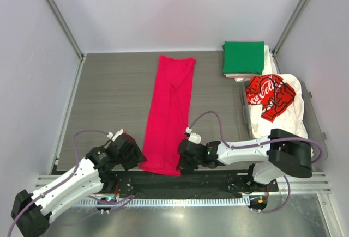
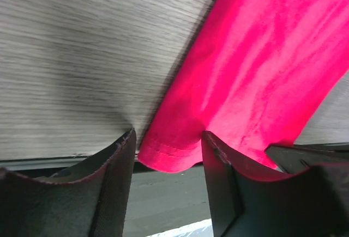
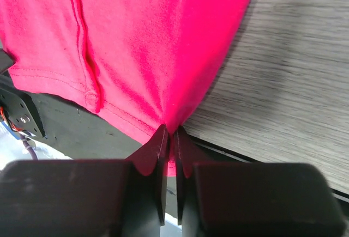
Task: Fold and stack the t-shirts
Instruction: Fold the tshirt
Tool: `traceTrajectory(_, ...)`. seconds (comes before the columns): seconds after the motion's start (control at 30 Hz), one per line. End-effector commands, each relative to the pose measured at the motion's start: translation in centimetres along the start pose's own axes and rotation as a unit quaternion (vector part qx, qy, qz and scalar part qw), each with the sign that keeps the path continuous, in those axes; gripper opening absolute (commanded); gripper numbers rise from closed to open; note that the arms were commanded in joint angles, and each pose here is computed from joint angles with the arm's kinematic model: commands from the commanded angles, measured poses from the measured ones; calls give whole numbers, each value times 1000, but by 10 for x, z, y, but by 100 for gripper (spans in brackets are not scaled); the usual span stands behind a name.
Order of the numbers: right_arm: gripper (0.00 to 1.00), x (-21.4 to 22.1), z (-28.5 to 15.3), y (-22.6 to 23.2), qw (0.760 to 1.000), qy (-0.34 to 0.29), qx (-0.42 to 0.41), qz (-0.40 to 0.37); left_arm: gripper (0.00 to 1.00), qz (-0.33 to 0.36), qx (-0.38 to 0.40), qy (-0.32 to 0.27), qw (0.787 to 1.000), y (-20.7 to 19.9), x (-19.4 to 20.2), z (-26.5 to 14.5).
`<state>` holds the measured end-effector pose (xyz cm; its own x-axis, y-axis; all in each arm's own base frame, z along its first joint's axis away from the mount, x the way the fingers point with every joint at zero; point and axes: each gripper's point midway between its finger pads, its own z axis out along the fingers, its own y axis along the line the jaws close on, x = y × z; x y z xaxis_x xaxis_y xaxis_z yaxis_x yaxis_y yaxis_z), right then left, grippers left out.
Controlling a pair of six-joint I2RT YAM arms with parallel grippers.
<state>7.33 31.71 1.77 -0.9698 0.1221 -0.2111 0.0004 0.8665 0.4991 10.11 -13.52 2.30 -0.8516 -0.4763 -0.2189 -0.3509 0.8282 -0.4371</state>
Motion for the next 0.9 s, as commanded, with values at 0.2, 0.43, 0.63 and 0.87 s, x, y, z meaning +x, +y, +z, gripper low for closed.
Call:
traceTrajectory(0.2, 7, -7, -3, -7, 1000, -25, 8, 6, 44, -8, 49, 25, 998, -14, 12, 5)
traceTrajectory(0.43, 1, -7, -12, -18, 999, -32, 16, 13, 0, -10, 80, 40, 996, -24, 20, -2)
traceTrajectory(0.63, 1, -8, -35, -18, 999, -40, 12, 12, 0, -8, 92, 30, 995, -43, 13, -29)
traceTrajectory(0.87, 1, -54, -61, -6, 994, -110, 22, -1, 0, 27, 75, -34, 996, -71, -23, -50)
